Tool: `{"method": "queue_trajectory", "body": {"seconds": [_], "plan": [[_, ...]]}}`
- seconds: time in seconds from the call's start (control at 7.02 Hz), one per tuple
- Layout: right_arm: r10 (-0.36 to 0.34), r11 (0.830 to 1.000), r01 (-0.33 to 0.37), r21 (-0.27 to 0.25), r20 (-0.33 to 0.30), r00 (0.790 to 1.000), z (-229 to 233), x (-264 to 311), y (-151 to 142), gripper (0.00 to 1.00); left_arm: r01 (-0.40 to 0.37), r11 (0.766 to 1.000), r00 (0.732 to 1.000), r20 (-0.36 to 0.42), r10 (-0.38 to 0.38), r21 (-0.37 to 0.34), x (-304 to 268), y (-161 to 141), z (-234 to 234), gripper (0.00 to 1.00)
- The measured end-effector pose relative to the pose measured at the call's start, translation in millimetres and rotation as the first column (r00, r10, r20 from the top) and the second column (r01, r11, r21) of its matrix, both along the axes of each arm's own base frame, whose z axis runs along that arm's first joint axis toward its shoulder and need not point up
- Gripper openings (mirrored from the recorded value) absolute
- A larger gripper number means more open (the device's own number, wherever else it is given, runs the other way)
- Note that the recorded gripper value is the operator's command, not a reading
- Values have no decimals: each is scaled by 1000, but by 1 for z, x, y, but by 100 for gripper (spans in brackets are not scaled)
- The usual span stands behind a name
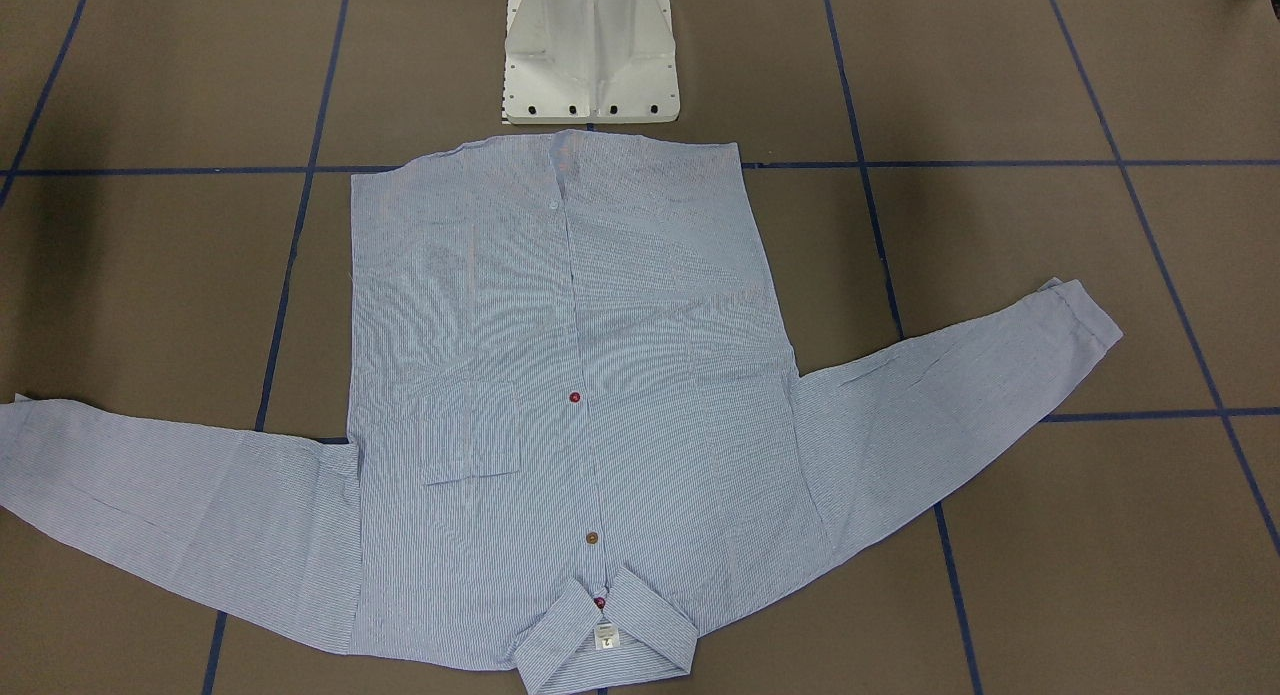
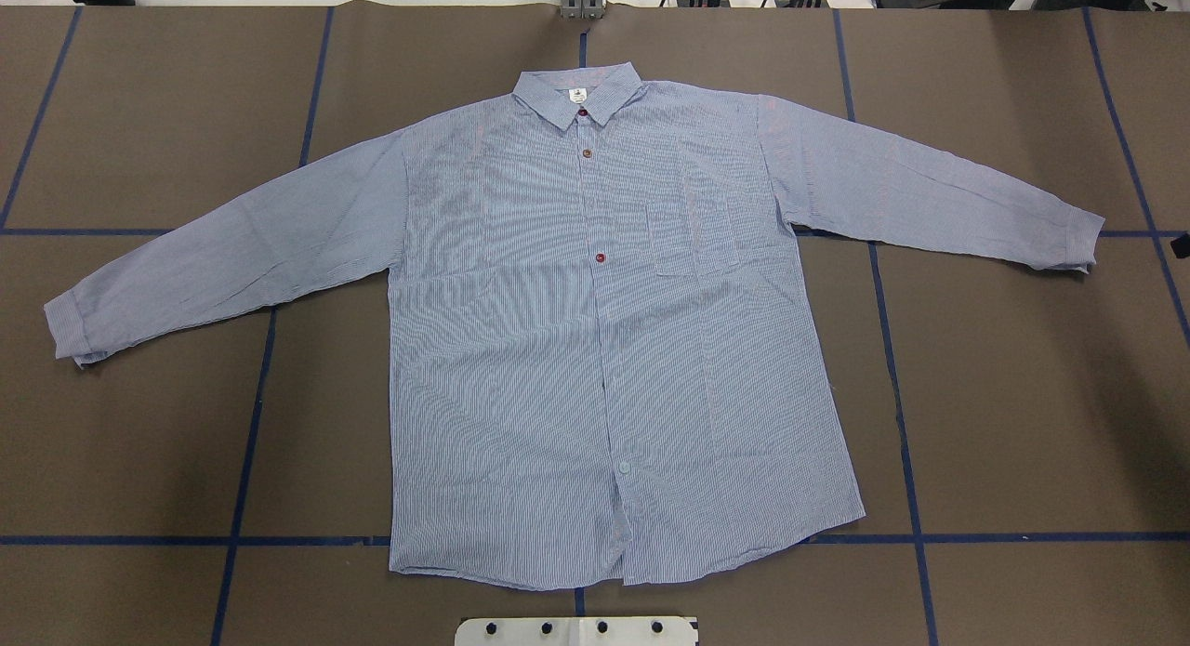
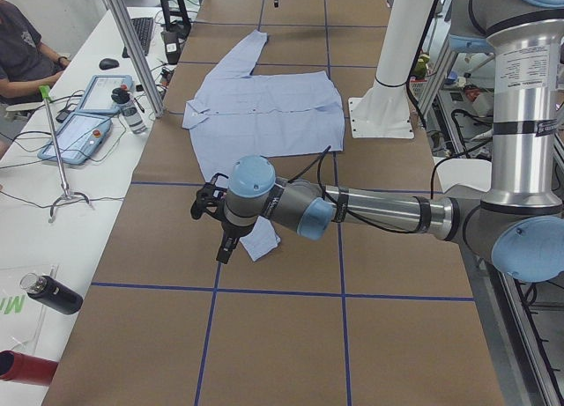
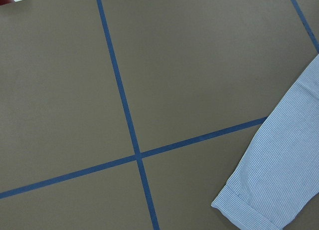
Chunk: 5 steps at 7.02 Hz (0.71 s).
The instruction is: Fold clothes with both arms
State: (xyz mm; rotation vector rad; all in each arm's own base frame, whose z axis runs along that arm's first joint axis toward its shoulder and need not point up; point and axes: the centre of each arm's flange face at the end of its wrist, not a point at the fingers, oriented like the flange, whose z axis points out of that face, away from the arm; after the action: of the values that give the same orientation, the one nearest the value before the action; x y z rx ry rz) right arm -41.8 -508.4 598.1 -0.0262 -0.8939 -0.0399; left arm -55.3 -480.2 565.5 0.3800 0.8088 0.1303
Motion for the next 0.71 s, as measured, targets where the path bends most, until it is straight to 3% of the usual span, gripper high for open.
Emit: {"method": "queue_trajectory", "body": {"seconds": [0.29,0.43,0.57,0.71], "plan": [[21,997,-22,-67,-18,1000,4,-25,-61,98,20,1000,1000,-9,-20,-14,0,-2,-4,99],[18,997,-20,-70,-21,1000,8,-34,-86,94,23,1000,1000,-10,-23,-14,0,-2,-5,99],[11,999,-11,-40,-18,1000,23,-45,-101,88,24,1000,1000,-10,-24,-13,0,-3,-6,99],[8,1000,-8,-11,-16,1000,38,-55,-108,88,24,1000,1000,-11,-24,-10,0,-3,-7,99]]}}
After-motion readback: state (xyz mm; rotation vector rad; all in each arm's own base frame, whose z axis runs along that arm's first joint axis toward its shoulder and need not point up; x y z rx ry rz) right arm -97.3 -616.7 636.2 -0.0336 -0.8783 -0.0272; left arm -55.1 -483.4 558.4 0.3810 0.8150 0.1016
